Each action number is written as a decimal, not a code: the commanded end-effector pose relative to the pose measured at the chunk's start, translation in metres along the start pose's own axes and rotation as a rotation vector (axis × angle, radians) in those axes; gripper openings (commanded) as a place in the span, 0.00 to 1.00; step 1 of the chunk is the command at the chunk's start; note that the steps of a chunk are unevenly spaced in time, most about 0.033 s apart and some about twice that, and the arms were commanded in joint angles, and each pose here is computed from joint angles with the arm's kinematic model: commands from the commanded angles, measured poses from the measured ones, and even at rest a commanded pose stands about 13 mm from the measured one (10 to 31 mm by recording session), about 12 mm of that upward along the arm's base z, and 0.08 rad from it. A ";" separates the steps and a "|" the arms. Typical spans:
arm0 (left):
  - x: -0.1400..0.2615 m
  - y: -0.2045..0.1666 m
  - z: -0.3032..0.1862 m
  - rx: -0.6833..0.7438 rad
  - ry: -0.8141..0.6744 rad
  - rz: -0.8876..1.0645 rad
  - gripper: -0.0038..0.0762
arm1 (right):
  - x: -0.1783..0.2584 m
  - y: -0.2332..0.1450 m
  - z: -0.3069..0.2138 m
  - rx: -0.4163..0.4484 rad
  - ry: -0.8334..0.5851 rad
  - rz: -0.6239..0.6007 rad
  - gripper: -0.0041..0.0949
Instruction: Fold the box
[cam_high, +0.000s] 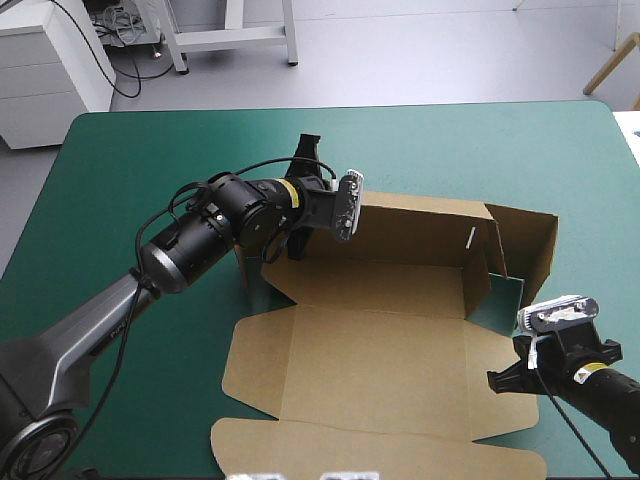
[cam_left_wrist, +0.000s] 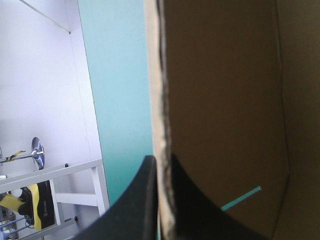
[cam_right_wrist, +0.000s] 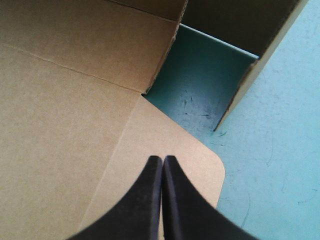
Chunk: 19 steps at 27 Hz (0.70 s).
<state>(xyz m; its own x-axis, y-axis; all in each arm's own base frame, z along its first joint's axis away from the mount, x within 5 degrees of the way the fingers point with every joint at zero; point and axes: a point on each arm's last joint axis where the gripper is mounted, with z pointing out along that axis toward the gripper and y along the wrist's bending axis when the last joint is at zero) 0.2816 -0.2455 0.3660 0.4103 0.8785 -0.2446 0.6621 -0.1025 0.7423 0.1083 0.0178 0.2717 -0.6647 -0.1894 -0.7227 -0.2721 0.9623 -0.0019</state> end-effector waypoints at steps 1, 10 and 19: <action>-0.012 0.011 -0.022 -0.074 -0.061 -0.015 0.04 | -0.012 -0.002 -0.005 0.016 -0.076 0.003 0.02; -0.037 0.005 -0.025 -0.193 0.008 0.068 0.04 | -0.012 -0.002 -0.005 0.014 -0.073 0.003 0.02; -0.044 -0.049 0.004 -0.255 0.085 0.151 0.04 | -0.012 -0.001 -0.008 0.011 -0.066 0.022 0.02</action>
<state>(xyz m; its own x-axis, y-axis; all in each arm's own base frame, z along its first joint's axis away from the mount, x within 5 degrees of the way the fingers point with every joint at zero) 0.2423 -0.2814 0.3304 0.4319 0.9013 -0.0331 0.4561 -0.1866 0.8701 0.1074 0.0180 0.2712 -0.6724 -0.1825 -0.7173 -0.2688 0.9632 0.0069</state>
